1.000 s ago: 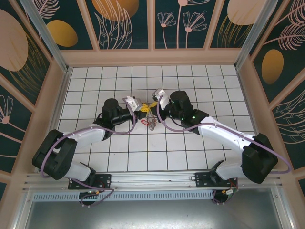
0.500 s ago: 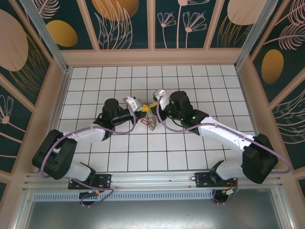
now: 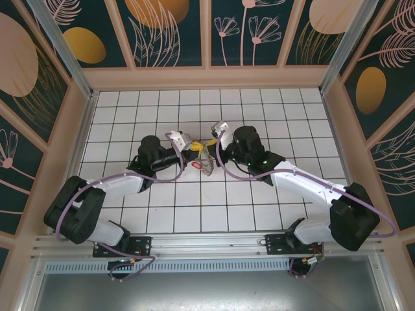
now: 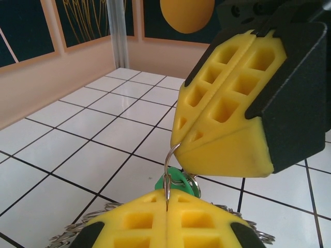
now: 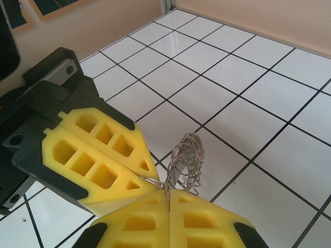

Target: Put the keys on the keyring

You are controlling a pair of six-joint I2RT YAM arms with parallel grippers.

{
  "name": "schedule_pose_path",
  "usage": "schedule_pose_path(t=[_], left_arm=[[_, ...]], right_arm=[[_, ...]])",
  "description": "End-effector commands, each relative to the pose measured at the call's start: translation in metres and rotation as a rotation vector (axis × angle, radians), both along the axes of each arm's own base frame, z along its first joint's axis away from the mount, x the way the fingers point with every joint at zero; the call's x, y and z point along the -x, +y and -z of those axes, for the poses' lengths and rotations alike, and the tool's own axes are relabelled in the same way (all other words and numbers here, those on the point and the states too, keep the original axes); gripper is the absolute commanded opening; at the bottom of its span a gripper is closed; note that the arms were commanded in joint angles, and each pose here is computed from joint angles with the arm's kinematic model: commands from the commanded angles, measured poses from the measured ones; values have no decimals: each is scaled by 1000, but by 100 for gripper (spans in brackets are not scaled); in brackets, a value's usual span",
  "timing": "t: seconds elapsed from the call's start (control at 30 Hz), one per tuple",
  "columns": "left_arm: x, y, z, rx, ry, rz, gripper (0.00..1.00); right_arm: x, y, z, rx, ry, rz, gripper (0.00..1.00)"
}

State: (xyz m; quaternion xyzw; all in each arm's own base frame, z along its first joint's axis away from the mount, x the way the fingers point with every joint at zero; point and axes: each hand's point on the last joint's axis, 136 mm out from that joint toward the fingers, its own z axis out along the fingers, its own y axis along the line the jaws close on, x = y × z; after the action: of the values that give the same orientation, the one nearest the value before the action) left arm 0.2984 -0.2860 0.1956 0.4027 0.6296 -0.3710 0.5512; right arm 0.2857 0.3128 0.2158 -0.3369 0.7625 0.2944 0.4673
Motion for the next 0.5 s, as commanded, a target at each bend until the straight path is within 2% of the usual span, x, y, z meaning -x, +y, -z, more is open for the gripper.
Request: schedule_pose_path(t=[0.0, 0.47], left_arm=[[1, -1, -14, 33, -45, 11, 0], [-1, -3, -2, -43, -34, 26, 14]], right_arm=[[-9, -3, -19, -45, -36, 25, 0], [10, 12, -35, -72, -59, -104, 0]])
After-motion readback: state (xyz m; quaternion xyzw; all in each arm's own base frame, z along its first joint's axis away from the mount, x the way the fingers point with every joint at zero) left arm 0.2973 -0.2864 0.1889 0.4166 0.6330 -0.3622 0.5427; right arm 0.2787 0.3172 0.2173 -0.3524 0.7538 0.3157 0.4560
